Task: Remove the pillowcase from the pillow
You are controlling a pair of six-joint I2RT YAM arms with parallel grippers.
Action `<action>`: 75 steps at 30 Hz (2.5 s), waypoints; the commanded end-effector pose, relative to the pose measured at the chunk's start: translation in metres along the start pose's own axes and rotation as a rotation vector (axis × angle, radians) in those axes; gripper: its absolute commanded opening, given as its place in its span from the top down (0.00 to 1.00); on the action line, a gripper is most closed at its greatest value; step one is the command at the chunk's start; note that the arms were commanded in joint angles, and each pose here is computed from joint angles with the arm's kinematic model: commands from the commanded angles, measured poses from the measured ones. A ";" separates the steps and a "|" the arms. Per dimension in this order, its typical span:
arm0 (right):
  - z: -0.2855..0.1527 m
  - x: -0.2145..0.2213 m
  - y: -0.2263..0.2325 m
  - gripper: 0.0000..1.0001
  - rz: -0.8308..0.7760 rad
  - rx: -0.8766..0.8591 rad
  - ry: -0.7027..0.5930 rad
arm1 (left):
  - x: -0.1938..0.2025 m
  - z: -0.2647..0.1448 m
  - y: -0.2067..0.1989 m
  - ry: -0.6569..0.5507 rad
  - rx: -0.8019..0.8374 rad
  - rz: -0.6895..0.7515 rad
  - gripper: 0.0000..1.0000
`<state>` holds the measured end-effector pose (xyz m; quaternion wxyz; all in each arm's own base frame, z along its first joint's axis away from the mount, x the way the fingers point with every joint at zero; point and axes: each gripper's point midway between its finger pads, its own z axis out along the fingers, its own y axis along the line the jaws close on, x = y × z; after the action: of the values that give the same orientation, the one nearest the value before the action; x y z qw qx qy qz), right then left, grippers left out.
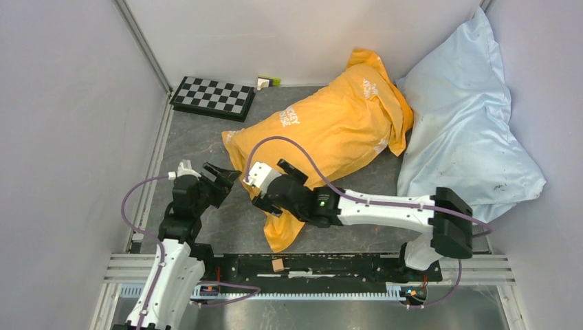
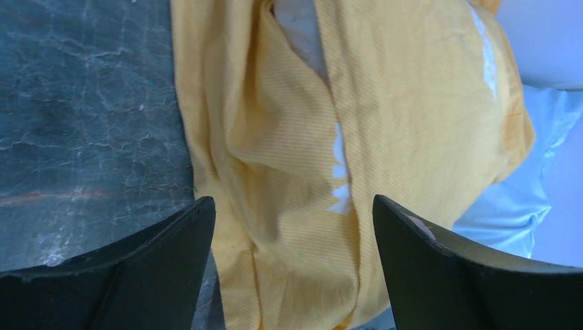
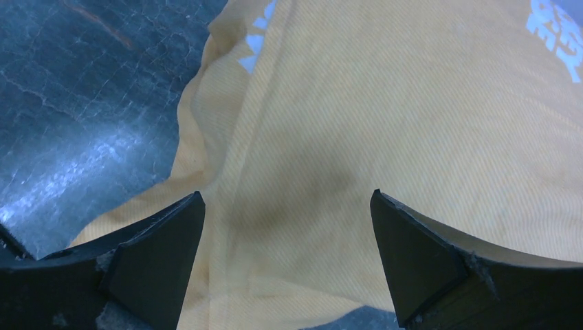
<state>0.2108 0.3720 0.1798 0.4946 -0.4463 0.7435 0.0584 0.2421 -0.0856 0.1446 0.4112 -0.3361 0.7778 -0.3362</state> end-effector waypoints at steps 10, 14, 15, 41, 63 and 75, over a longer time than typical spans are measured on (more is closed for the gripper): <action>0.032 -0.031 -0.013 0.03 -0.108 0.283 0.036 | 0.016 0.016 0.011 0.067 -0.004 -0.058 0.11; 0.032 -0.028 -0.030 0.04 -0.107 0.395 0.061 | 0.017 0.018 0.012 0.064 0.003 -0.055 0.12; 0.031 -0.030 -0.035 0.06 -0.098 0.408 0.059 | 0.018 0.018 0.012 0.069 0.005 -0.053 0.12; 0.024 -0.014 -0.079 0.35 0.038 0.314 0.048 | 0.064 0.039 -0.056 0.281 0.293 0.007 0.00; -0.002 0.006 -0.131 1.00 0.258 0.338 -0.001 | 0.084 0.016 0.019 0.274 0.091 0.082 0.65; 0.013 0.005 -0.095 1.00 0.237 0.144 -0.026 | 0.032 0.009 -0.074 0.119 0.312 -0.023 0.00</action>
<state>0.2897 0.3034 0.1960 0.5150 -0.3093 0.7990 0.0268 0.2333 -0.1524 0.1549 0.3846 -0.2347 0.7698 -0.4521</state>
